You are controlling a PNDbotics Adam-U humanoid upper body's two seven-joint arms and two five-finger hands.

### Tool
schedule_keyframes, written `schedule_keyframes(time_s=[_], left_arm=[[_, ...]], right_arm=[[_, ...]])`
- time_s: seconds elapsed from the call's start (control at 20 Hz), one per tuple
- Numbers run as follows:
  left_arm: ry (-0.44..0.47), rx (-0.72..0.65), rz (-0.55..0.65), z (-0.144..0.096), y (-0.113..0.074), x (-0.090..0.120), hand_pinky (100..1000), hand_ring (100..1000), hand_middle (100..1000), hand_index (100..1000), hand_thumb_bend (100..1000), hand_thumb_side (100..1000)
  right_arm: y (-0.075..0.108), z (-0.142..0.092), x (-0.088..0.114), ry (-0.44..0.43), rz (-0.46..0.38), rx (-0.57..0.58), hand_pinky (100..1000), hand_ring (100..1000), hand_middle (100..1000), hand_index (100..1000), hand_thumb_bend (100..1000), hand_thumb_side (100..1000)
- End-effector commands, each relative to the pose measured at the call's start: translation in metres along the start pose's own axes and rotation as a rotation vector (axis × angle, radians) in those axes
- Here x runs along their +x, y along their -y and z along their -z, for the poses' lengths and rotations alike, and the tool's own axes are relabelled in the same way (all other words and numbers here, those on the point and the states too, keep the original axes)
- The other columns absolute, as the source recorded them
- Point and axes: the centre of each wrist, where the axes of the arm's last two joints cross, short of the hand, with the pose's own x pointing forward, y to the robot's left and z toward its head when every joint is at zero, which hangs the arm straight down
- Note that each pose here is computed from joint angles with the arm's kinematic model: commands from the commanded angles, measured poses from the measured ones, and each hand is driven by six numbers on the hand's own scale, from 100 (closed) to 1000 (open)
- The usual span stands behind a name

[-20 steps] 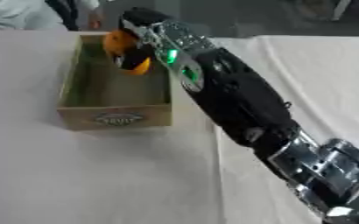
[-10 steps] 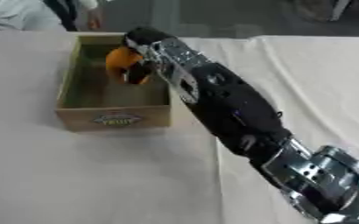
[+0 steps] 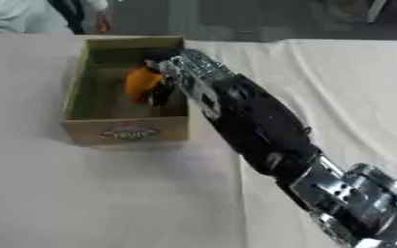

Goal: Pick up objects on the table and place them in the box.

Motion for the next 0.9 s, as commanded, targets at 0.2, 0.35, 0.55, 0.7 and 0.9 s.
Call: schedule_keyframes(time_s=[0.2, 0.35, 0.55, 0.7, 0.9], left_arm=[[0.024, -0.006, -0.014, 0.003, 0.002, 0.006, 641, 719, 648, 854, 100, 914], [0.024, -0.006, -0.013, 0.003, 0.001, 0.006, 641, 719, 648, 854, 100, 915], [0.022, -0.005, -0.011, 0.003, 0.001, 0.006, 641, 719, 648, 853, 100, 915], [0.021, -0.005, -0.009, 0.003, 0.000, 0.006, 641, 719, 648, 853, 100, 915], [0.020, -0.004, -0.005, 0.002, 0.000, 0.005, 641, 719, 647, 853, 100, 915]], right_arm=[[0.026, -0.010, -0.004, -0.023, -0.024, -0.053, 834, 933, 812, 956, 100, 275], [0.035, -0.014, -0.005, -0.033, -0.039, -0.074, 838, 939, 824, 985, 100, 328], [0.048, -0.021, -0.009, -0.049, -0.040, -0.107, 841, 946, 837, 1000, 100, 376], [0.058, -0.027, -0.012, -0.060, -0.049, -0.125, 843, 949, 846, 1000, 213, 420], [0.069, -0.034, -0.016, -0.063, -0.054, -0.136, 849, 959, 866, 1000, 432, 471]])
